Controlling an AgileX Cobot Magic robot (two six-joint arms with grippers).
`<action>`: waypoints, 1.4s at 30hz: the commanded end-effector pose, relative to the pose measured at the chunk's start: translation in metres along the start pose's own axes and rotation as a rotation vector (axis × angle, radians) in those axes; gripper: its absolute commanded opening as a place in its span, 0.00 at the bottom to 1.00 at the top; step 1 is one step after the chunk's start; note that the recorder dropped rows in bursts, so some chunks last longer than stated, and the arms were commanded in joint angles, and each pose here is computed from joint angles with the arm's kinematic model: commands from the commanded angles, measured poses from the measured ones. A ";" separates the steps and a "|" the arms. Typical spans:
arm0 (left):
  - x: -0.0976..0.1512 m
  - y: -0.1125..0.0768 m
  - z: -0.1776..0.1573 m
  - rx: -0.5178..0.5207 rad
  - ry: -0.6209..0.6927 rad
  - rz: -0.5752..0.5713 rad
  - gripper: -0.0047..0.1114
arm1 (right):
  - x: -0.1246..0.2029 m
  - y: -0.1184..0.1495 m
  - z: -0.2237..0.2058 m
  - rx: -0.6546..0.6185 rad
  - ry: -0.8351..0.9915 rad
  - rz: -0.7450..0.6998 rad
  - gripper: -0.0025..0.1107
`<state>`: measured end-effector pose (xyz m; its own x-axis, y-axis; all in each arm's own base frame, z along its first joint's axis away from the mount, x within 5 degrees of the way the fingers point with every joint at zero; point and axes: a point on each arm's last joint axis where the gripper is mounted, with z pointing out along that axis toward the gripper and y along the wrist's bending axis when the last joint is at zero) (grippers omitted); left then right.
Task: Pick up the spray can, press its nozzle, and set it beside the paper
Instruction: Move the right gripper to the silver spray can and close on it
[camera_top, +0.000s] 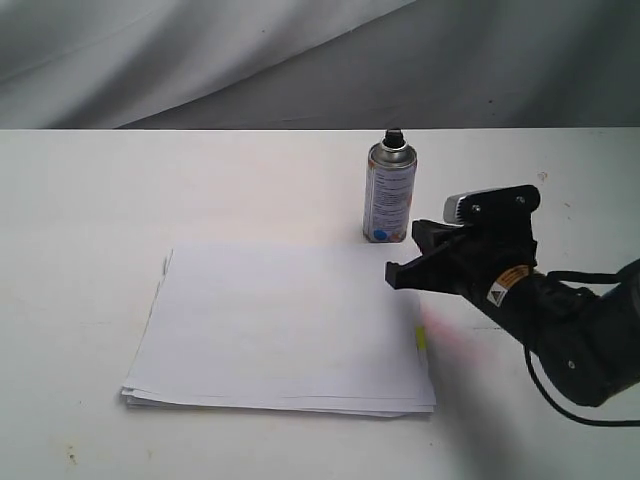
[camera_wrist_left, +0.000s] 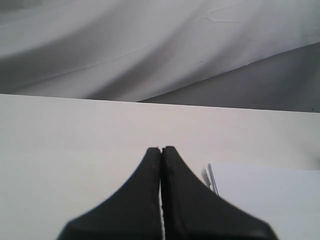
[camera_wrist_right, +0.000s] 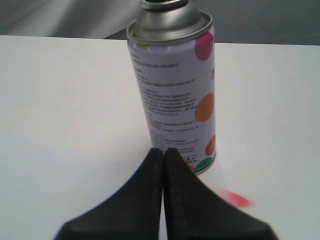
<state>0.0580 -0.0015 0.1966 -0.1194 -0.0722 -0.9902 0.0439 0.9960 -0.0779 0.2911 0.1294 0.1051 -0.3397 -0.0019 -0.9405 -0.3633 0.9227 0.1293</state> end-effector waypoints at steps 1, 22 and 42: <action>0.001 0.000 0.000 0.000 -0.004 -0.011 0.04 | 0.003 0.001 0.001 -0.015 -0.030 -0.091 0.02; 0.001 0.000 0.000 0.000 -0.004 -0.011 0.04 | 0.004 -0.004 0.001 0.042 -0.016 -0.086 0.75; 0.001 0.000 0.000 0.000 -0.004 -0.011 0.04 | -0.015 -0.002 0.057 0.043 -0.052 -0.120 0.75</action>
<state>0.0580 -0.0015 0.1966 -0.1194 -0.0722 -0.9902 0.0439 0.9960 -0.0779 0.3382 0.1463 0.1043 -0.2589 -0.0909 -0.9616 -0.3651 0.9309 0.0103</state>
